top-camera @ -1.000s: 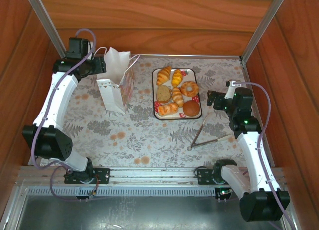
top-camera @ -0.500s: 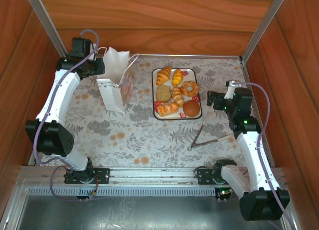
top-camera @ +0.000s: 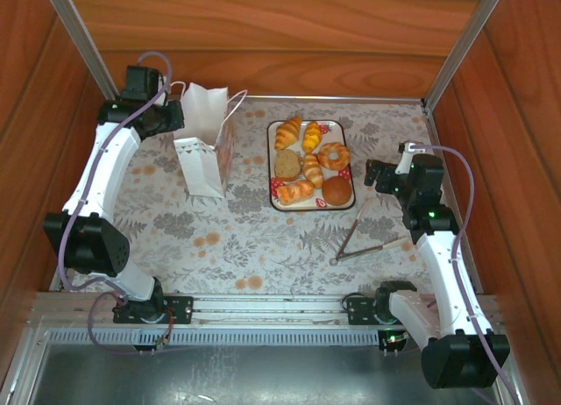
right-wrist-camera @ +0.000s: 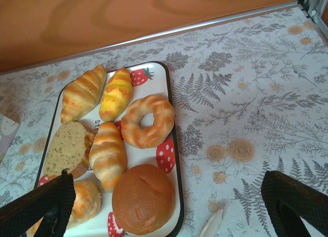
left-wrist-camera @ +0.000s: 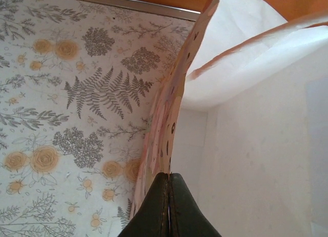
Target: Place the fake bread into the paper bag
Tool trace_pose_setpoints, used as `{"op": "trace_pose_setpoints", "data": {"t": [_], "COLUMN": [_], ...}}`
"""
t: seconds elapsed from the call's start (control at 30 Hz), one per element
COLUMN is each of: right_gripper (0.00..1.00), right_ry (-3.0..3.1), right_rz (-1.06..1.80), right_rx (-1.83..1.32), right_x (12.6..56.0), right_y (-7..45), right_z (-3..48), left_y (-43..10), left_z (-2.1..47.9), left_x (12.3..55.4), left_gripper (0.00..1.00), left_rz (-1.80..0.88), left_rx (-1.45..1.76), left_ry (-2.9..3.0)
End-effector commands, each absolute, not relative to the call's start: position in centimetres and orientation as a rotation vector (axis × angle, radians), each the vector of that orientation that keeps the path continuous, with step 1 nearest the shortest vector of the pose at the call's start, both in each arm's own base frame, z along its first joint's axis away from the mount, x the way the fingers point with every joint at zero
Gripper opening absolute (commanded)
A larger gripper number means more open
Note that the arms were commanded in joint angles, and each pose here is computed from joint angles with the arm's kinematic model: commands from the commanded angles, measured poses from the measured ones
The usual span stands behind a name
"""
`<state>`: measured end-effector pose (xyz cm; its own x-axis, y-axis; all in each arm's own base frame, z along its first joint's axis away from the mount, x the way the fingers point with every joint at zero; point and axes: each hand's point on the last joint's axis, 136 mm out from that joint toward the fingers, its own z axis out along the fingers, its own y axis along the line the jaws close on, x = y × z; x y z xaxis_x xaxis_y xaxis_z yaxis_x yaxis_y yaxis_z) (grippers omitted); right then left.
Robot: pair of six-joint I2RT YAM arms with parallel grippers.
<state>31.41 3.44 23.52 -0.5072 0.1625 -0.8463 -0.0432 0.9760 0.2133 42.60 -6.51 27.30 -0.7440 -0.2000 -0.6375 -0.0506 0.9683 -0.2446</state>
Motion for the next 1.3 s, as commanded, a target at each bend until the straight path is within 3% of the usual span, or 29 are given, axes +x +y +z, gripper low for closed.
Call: {"op": "trace_pose_setpoints", "data": {"t": [0.0, 0.33, 0.83, 1.27], "right_gripper": [1.0, 1.0, 1.0, 1.0], "right_ry": [2.084, 2.121, 2.187, 2.419], "right_rz": [0.248, 0.241, 0.268, 0.101], "right_rx": [0.114, 0.251, 0.348, 0.771], "right_x": [31.3, 31.4, 32.2, 27.8], "right_y": [3.0, 2.1, 2.0, -0.7], "right_z": [23.6, 23.8, 22.5, 19.8], "left_y": [-6.7, -7.1, -11.9, -17.4], "left_z": [30.1, 31.7, 30.9, 29.2], "left_x": [41.2, 38.7, 35.3, 33.1], "left_gripper": [0.0, 0.0, 0.0, 0.0], "left_rz": [-0.303, -0.321, -0.632, -0.751], "left_rx": [-0.225, -0.409, -0.462, -0.401], "left_ry": [2.339, 2.259, 2.25, 2.29]}}
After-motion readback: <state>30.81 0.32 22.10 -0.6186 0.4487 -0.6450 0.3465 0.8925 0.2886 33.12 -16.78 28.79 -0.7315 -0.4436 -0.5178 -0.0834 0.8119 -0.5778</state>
